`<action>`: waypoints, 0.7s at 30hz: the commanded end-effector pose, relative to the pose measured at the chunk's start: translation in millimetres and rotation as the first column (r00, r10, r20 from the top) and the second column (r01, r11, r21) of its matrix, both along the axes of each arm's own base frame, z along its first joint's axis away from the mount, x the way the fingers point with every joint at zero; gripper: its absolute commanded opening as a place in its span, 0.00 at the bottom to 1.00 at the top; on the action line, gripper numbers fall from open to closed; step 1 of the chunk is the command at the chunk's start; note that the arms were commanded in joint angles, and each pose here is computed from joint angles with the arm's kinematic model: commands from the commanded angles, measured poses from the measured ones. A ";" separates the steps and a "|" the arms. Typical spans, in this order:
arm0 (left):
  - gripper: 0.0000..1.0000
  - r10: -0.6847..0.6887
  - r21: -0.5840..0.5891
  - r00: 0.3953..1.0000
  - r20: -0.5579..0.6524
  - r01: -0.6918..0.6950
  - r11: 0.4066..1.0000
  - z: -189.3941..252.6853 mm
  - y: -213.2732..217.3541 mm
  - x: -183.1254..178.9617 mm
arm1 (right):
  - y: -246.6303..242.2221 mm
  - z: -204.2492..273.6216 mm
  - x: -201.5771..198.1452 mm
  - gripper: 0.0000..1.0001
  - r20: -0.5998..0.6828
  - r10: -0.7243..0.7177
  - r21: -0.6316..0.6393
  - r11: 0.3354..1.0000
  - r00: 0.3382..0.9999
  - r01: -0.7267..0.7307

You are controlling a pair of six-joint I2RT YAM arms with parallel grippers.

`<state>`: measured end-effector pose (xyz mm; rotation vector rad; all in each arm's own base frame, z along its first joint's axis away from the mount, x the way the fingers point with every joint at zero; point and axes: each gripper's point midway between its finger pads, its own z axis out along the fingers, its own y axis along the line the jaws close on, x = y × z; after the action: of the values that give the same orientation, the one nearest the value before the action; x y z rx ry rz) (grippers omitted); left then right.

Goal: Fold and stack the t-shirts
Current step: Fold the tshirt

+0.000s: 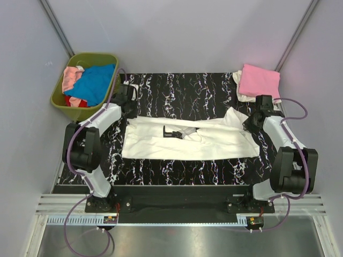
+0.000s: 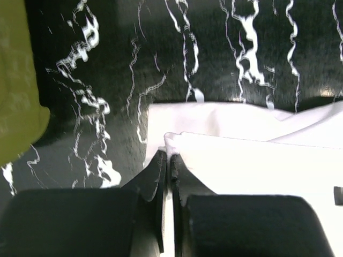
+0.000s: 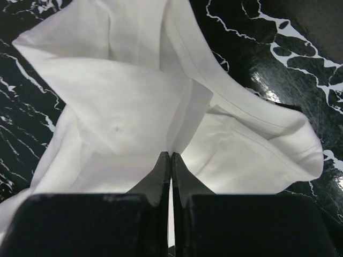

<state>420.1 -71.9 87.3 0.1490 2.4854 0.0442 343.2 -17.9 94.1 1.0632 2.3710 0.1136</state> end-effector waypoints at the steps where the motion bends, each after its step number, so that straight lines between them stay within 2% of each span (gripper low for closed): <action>1: 0.04 0.033 0.010 0.999 -0.030 -0.033 0.999 7.6 8.0 -14.4 | -24.4 8.8 -9.5 0.00 0.023 -0.097 -0.091 0.991 0.995 0.099; 3: 0.08 0.051 0.003 0.996 -0.068 -0.051 0.999 -0.4 8.9 -25.9 | -29.2 5.4 -18.0 0.00 0.014 -0.129 -0.102 0.986 0.992 0.130; 5: 0.24 0.076 0.006 0.995 -0.070 -0.076 0.997 -0.9 12.1 -32.3 | -36.3 -1.0 -29.4 0.00 -0.001 -0.165 -0.109 0.980 0.986 0.164; 7: 0.34 0.122 0.006 0.992 -0.020 -0.122 0.992 10.0 18.9 -38.2 | -38.8 -0.3 -34.8 0.00 0.014 -0.180 -0.104 0.978 0.984 0.180; 8: 0.42 0.157 0.028 0.987 0.018 -0.158 0.987 17.2 27.4 -37.6 | -38.4 -5.7 -38.7 0.02 0.005 -0.175 -0.095 0.980 0.985 0.175; 9: 0.93 0.175 0.022 0.983 0.058 -0.177 0.984 29.2 29.9 -38.5 | -35.6 -7.4 -37.4 0.24 0.005 -0.158 -0.084 0.984 0.987 0.158; 10: 0.99 0.187 0.025 0.979 0.076 -0.190 0.982 35.9 33.3 -38.2 | -31.3 -11.5 -39.4 0.42 -0.013 -0.140 -0.066 0.988 0.990 0.139; 11: 0.99 0.199 0.031 0.976 0.090 -0.203 0.979 42.1 36.2 -38.6 | -30.5 -16.5 -42.1 0.55 -0.029 -0.142 -0.063 0.988 0.989 0.140; 13: 0.99 0.203 0.014 0.971 0.128 -0.206 0.978 59.4 35.8 -33.8 | -24.1 -20.6 -40.9 0.71 -0.032 -0.123 -0.031 0.992 0.992 0.122; 17: 0.99 0.108 -0.082 0.984 0.140 -0.097 0.992 76.0 10.4 -26.0 | -11.8 -18.2 -39.0 0.70 0.000 -0.084 0.027 0.996 0.996 0.084; 21: 0.99 0.029 -0.171 0.992 0.126 -0.007 0.985 72.2 -15.4 -21.9 | -2.3 -6.6 -40.4 0.66 0.054 -0.042 0.059 0.998 0.998 0.039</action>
<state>385.3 -62.3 142.4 -0.0052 2.4056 0.0016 292.8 -28.8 65.6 1.1915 2.3708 0.0940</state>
